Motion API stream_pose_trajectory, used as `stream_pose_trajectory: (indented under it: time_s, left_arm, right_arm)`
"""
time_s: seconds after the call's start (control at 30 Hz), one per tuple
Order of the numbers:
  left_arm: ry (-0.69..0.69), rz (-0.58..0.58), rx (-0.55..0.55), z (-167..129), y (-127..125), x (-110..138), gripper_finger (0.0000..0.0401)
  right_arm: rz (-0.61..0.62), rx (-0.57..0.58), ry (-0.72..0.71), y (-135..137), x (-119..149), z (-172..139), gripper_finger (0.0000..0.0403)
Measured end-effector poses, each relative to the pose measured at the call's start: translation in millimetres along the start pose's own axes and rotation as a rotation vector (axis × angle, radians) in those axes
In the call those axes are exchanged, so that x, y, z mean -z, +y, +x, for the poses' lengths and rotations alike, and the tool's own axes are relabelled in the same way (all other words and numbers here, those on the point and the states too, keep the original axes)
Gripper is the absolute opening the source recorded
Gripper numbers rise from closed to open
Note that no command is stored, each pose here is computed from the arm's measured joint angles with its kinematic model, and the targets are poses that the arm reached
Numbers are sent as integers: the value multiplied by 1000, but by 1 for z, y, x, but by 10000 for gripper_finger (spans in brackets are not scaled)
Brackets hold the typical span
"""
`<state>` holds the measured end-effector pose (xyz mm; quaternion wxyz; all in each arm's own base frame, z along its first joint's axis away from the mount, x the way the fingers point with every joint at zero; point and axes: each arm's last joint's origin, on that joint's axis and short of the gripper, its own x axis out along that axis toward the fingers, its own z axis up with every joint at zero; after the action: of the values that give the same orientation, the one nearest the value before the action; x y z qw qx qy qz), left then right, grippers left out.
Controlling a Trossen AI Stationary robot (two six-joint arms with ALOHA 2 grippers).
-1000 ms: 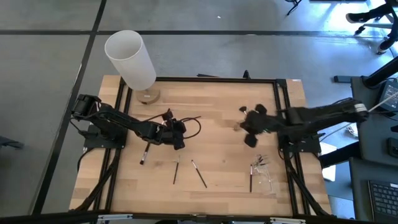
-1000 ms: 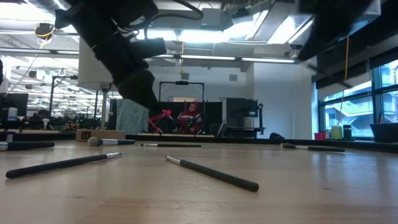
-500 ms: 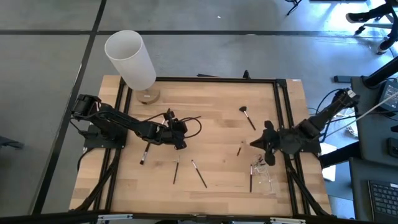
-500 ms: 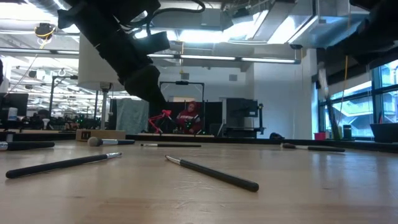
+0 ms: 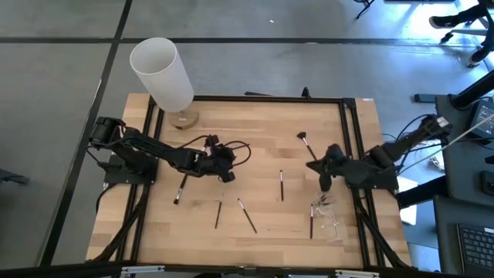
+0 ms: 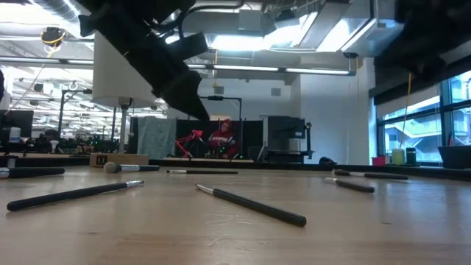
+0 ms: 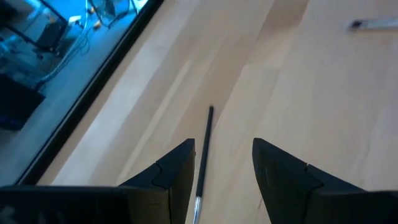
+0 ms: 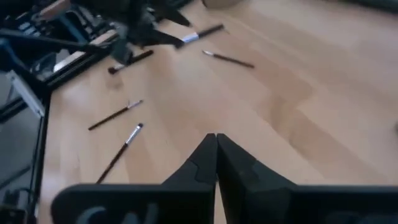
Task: Put items in baskets/containers
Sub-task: Put the black eyeshadow brush into the transparent organizer
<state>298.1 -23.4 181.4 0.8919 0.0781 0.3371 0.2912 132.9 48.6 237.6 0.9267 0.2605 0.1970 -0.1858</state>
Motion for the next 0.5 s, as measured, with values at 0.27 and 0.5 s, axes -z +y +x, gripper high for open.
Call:
stream_pose_trajectory:
  time_s: [0.27,0.5]
  left_arm:
    - [-69,33,7,1,1,-9,157]
    - [0,76,70,6,5,-3,157]
  right_arm:
    - [215,121,299,-12,5,66,68]
    - [290,175,483,-6,0,125,106]
